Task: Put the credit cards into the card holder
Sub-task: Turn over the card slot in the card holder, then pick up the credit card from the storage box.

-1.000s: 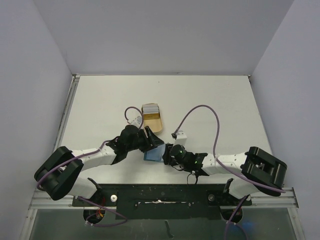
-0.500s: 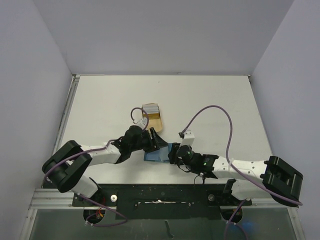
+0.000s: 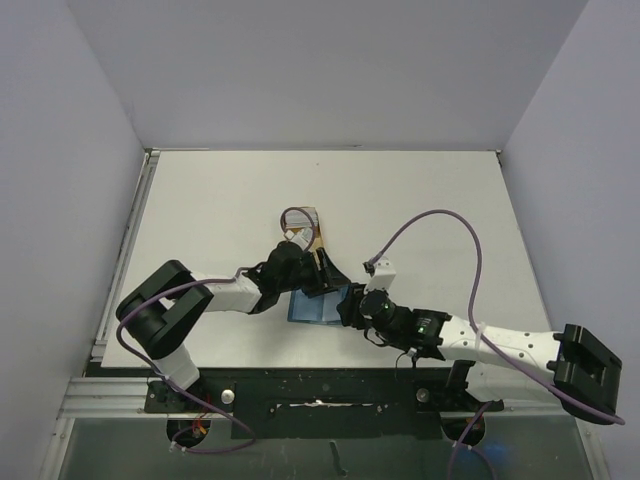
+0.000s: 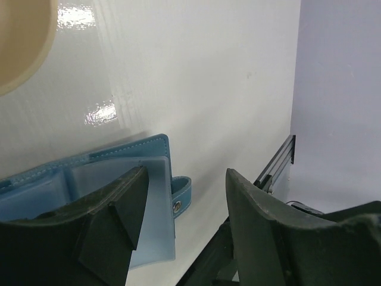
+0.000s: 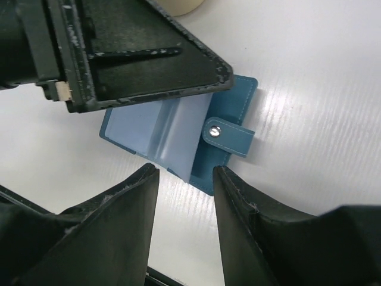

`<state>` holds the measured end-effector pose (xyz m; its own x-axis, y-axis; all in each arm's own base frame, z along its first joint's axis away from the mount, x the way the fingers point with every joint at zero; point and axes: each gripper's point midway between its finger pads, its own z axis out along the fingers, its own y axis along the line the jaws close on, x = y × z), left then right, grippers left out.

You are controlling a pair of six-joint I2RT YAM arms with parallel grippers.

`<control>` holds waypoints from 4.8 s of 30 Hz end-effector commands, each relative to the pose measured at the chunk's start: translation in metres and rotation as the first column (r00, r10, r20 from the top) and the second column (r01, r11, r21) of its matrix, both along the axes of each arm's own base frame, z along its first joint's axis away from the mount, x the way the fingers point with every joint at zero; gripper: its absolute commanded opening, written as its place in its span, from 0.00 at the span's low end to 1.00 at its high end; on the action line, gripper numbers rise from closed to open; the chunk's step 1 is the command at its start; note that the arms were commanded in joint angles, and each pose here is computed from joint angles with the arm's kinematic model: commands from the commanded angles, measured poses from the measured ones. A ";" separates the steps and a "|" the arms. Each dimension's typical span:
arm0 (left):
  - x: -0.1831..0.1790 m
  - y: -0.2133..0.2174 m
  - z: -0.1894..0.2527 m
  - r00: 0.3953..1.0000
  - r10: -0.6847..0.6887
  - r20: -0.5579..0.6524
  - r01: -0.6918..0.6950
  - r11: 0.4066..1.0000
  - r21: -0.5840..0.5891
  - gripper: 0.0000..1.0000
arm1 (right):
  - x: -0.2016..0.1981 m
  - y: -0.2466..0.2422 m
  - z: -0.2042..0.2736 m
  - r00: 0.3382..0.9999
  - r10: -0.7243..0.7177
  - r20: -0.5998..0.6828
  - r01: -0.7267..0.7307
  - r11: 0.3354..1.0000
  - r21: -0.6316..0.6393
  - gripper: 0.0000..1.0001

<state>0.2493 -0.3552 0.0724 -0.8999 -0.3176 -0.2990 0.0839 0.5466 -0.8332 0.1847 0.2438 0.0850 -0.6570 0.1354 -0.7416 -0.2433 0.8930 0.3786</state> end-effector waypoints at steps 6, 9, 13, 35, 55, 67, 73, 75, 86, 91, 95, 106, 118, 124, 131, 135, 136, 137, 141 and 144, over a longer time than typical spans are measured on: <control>0.015 -0.014 0.016 0.997 -0.012 0.082 0.015 0.999 -0.030 0.53 | 0.013 0.049 0.019 0.996 0.052 0.068 -0.054 0.998 0.028 0.42; 0.016 -0.012 0.013 0.997 -0.005 0.080 0.007 1.000 -0.020 0.53 | 0.016 0.059 0.008 0.996 0.072 0.053 -0.071 0.997 -0.017 0.42; 0.021 -0.003 0.012 0.996 0.021 0.085 -0.021 1.000 0.000 0.53 | 0.023 0.052 -0.007 0.999 0.023 0.032 -0.020 0.995 -0.094 0.40; 0.116 0.132 0.101 0.902 0.060 0.428 -0.256 0.872 0.417 0.70 | 0.034 0.038 -0.042 1.000 0.030 -0.007 -0.030 0.991 -0.131 0.45; 0.198 0.121 0.077 0.699 -0.570 0.432 -0.067 0.549 0.833 0.66 | 0.030 0.043 -0.039 0.998 0.060 -0.036 -0.064 0.990 -0.124 0.46; 0.201 0.114 0.036 0.665 -0.683 0.301 -0.035 0.375 0.927 0.69 | 0.030 0.043 -0.045 0.997 0.046 -0.055 -0.053 0.991 -0.127 0.47; 0.203 0.115 0.023 0.667 -0.693 0.273 -0.042 0.331 0.943 0.70 | 0.032 0.040 -0.045 0.998 0.038 -0.053 -0.045 0.990 -0.132 0.47; 0.206 0.116 0.024 0.668 -0.692 0.272 -0.066 0.309 0.949 0.70 | 0.032 0.038 -0.046 0.998 0.033 -0.053 -0.040 0.990 -0.133 0.47; 0.212 0.115 0.031 0.651 -0.695 0.305 -0.152 0.275 0.949 0.63 | 0.032 0.030 -0.046 0.998 0.012 -0.058 -0.019 0.992 -0.125 0.47; 0.206 0.106 0.022 0.636 -0.725 0.265 -0.119 0.247 0.962 0.55 | 0.031 0.029 -0.045 0.998 0.006 -0.057 -0.013 0.993 -0.119 0.47; 0.205 0.103 0.018 0.630 -0.739 0.238 -0.109 0.219 0.970 0.46 | 0.033 0.030 -0.044 0.999 0.006 -0.054 -0.013 0.993 -0.120 0.47; 0.202 0.103 0.019 0.633 -0.741 0.224 -0.121 0.191 0.974 0.35 | 0.032 0.029 -0.046 0.998 0.003 -0.061 -0.010 0.992 -0.123 0.47; 0.201 0.101 0.029 0.629 -0.743 0.230 -0.140 0.183 0.973 0.30 | 0.031 0.030 -0.044 0.998 0.004 -0.061 -0.012 0.993 -0.117 0.47; 0.200 0.101 0.035 0.630 -0.742 0.231 -0.147 0.178 0.973 0.24 | 0.031 0.030 -0.043 0.998 0.004 -0.059 -0.011 0.993 -0.113 0.47; 0.193 0.096 0.046 0.629 -0.737 0.246 -0.138 0.206 0.969 0.10 | 0.029 0.030 -0.043 0.998 0.005 -0.060 -0.011 0.994 -0.109 0.47; 0.188 0.094 0.051 0.631 -0.733 0.254 -0.120 0.232 0.965 0.03 | 0.029 0.031 -0.042 0.998 0.005 -0.059 -0.012 0.995 -0.103 0.47; 0.187 0.093 0.052 0.633 -0.731 0.256 -0.115 0.238 0.965 0.02 | 0.029 0.031 -0.041 0.998 0.006 -0.058 -0.012 0.995 -0.102 0.47; 0.184 0.093 0.054 0.632 -0.731 0.257 -0.107 0.246 0.963 0.01 | 0.028 0.031 -0.041 0.998 0.007 -0.057 -0.013 0.995 -0.100 0.47; 0.176 0.091 0.060 0.632 -0.726 0.272 -0.088 0.282 0.955 0.02 | 0.028 0.033 -0.038 0.999 0.014 -0.053 -0.019 0.995 -0.094 0.47; 0.175 0.092 0.065 0.630 -0.720 0.290 -0.100 0.295 0.950 0.04 | 0.027 0.033 -0.039 0.998 0.014 -0.055 -0.019 0.996 -0.093 0.47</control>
<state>0.4180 -0.2529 0.0828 -0.3514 0.8050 -0.4779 0.6822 0.5698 0.4582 0.2080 0.2722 0.0317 -0.7257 0.0155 -0.6879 -0.2398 0.9314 0.2739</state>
